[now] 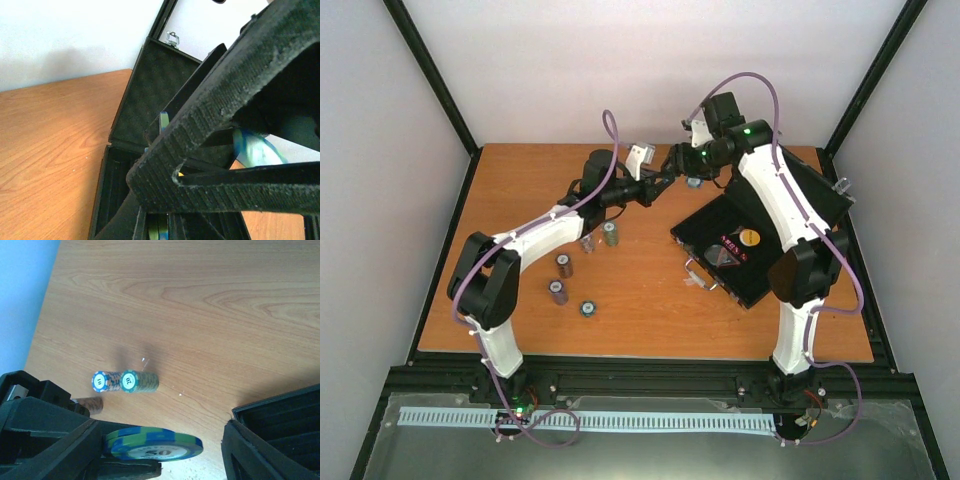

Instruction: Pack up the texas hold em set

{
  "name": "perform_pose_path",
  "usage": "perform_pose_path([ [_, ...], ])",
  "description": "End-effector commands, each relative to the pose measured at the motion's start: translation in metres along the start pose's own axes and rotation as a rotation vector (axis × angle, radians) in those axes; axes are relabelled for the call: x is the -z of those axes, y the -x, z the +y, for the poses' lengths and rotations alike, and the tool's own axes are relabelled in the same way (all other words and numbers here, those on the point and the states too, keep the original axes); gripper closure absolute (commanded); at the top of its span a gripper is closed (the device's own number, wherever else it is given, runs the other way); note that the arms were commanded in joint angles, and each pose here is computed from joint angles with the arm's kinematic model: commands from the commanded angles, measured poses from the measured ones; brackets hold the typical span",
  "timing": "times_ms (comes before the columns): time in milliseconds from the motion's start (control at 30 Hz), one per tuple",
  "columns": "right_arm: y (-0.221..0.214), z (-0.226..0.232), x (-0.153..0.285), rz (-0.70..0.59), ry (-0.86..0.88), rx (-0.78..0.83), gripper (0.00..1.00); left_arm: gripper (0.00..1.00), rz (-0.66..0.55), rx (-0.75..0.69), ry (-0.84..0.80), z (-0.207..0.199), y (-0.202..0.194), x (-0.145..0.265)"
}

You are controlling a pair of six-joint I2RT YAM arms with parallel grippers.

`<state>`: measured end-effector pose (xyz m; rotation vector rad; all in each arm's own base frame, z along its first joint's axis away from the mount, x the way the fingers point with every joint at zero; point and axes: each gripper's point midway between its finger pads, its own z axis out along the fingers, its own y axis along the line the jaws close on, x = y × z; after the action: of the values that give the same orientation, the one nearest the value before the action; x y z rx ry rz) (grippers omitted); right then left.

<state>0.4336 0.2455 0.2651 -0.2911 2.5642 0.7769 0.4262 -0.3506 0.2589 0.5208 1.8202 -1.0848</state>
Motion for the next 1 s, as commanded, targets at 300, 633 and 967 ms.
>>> perform_pose_path([
  [300,-0.029,-0.002,0.015,0.063,-0.038,-0.005,0.34,0.99,-0.082,-0.132,-0.008,-0.023,0.058,0.033],
  [633,-0.028,-0.004,0.017,0.043,-0.046,-0.006,0.29,0.99,-0.005,-0.110,0.004,-0.010,0.027,0.026],
  [967,-0.008,0.009,0.027,-0.026,-0.007,0.006,0.22,0.99,0.128,-0.125,0.045,0.003,-0.012,0.033],
])
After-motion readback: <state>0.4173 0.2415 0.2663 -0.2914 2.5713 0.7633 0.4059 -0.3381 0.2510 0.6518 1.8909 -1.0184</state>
